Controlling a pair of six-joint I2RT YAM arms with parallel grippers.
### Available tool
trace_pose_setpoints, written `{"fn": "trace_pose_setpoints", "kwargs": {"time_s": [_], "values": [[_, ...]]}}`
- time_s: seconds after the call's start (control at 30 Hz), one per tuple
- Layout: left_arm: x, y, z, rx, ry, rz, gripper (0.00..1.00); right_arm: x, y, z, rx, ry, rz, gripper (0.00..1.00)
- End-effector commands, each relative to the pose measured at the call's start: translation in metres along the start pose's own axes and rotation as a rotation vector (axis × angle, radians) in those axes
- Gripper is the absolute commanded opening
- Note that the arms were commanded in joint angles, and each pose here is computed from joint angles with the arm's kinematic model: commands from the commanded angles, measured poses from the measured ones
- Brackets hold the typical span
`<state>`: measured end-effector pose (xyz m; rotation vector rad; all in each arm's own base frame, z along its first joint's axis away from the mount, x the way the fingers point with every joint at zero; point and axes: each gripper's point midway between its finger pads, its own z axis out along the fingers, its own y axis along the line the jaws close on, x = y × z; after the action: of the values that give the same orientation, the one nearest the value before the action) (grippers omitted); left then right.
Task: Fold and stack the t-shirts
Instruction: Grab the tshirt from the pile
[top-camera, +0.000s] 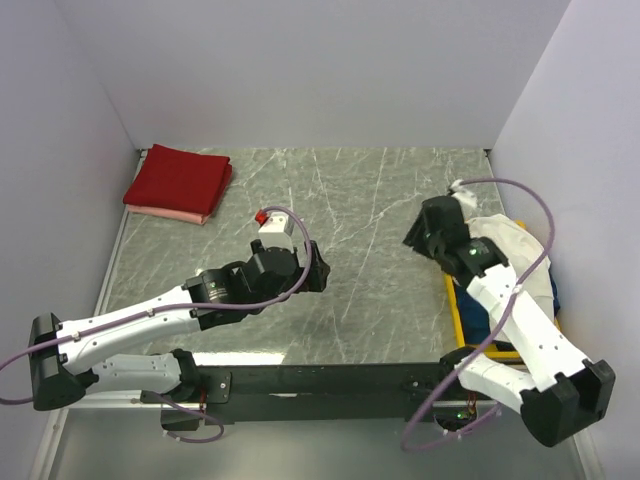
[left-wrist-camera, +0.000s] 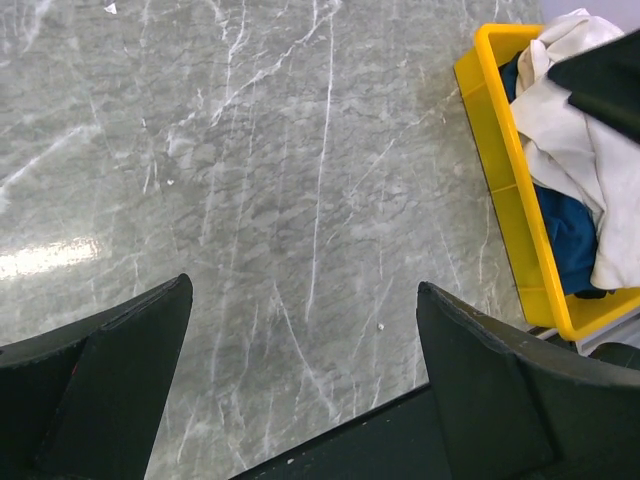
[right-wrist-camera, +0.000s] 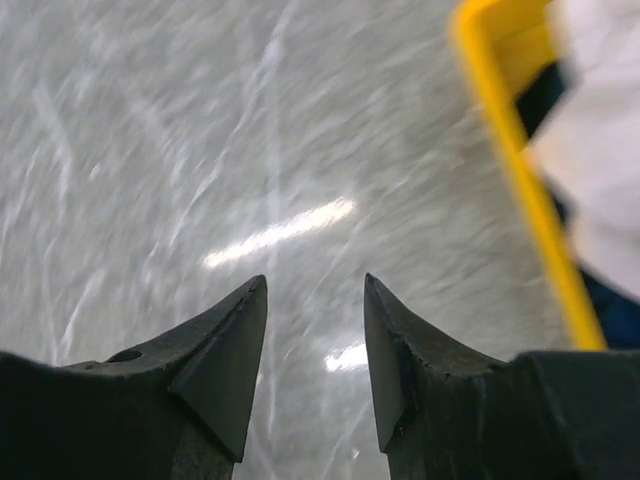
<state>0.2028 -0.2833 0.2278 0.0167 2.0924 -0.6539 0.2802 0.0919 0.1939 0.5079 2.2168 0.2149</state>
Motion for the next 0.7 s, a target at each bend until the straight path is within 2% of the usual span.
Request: {"fn": "trace_pose_setpoints", "kwargs": {"time_s": [0.0,0.23,0.4,0.67], "values": [[-0.019,-0.008,-0.015,0.037,-0.031,-0.001,0.99,-0.048,-0.046,0.007,0.16,-0.083,0.059,0.51],[-0.027,-0.007,-0.02,0.027,-0.032,0.029,0.99,-0.099,-0.139,0.018,0.446,-0.133,0.251,0.51],[-0.031,-0.005,-0.022,0.033,-0.028,0.052,0.99,-0.098,-0.188,0.03,0.583,-0.118,0.389,0.5],[-0.036,0.004,-0.016,0.017,-0.004,0.08,0.99,-0.085,-0.22,0.043,0.682,-0.129,0.5,0.5]]}}
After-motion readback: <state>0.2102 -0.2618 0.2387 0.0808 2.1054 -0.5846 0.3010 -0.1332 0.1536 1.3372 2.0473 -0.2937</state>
